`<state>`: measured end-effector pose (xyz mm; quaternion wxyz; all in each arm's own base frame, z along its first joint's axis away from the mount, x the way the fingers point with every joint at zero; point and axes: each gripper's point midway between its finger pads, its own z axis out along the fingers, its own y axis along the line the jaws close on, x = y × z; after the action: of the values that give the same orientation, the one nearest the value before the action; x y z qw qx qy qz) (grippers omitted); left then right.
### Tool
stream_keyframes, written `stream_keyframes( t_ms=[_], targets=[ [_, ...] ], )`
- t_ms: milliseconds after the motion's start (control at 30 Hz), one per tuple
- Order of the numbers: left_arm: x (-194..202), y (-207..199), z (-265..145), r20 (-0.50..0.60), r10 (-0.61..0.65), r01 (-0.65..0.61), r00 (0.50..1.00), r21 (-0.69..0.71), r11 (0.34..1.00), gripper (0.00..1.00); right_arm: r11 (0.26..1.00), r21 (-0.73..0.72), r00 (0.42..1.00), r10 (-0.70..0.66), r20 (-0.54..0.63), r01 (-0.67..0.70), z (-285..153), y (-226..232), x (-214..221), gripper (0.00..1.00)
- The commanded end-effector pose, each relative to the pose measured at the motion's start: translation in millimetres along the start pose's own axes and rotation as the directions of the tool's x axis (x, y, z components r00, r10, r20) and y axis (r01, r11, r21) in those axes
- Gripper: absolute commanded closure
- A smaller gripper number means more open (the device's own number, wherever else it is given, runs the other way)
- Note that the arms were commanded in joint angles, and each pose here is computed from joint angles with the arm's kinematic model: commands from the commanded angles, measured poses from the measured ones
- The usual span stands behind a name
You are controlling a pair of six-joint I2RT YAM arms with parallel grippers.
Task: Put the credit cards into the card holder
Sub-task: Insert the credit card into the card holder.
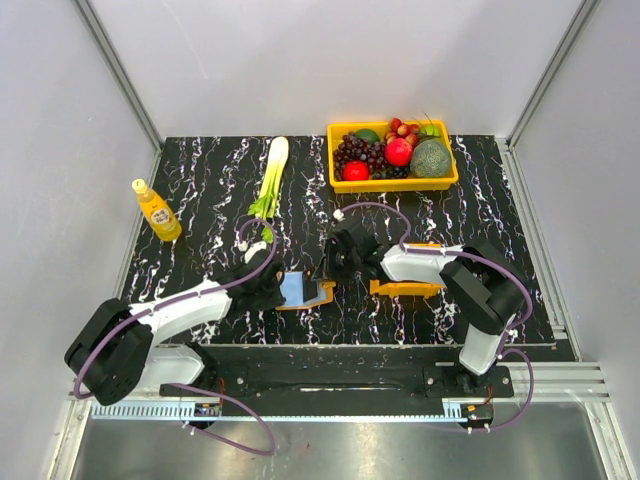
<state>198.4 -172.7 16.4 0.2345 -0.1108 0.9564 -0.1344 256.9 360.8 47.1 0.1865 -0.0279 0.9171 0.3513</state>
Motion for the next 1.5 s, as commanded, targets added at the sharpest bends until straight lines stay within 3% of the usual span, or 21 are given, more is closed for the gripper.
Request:
stream_keyframes(
  t_ms=[0, 167, 400, 533, 1167, 1467],
  targets=[
    [9, 13, 11, -0.018, -0.01, 0.009, 1.0, -0.059, 0.998, 0.85, 0.999, -0.028, 0.999, 0.045, 0.009, -0.045, 2, -4, 4, 1.0],
    [16, 22, 13, -0.031, -0.004, 0.001, 1.0, -0.077, 0.997, 0.85, 0.994, -0.035, 0.994, 0.107, 0.025, -0.106, 1, -21, 7, 1.0],
    [19, 26, 15, -0.044, 0.004, -0.008, 0.999, -0.094, 0.996, 0.87, 0.997, 0.022, 0.995, 0.07, 0.073, -0.072, -16, -31, 4, 1.0],
    [19, 25, 16, -0.049, 0.005, -0.009, 0.999, -0.09, 0.996, 0.88, 0.997, 0.062, 0.999, 0.049, 0.017, -0.05, -8, -44, 16, 1.0],
    [26, 25, 22, -0.091, 0.011, -0.021, 0.996, -0.104, 0.994, 0.91, 0.993, 0.01, 0.992, 0.117, 0.04, -0.117, 7, -47, 20, 1.0],
    [27, 28, 25, -0.1, 0.003, -0.016, 0.995, -0.13, 0.991, 0.92, 0.993, -0.074, 0.995, 0.085, -0.06, -0.089, 4, -30, 35, 1.0]
  ],
)
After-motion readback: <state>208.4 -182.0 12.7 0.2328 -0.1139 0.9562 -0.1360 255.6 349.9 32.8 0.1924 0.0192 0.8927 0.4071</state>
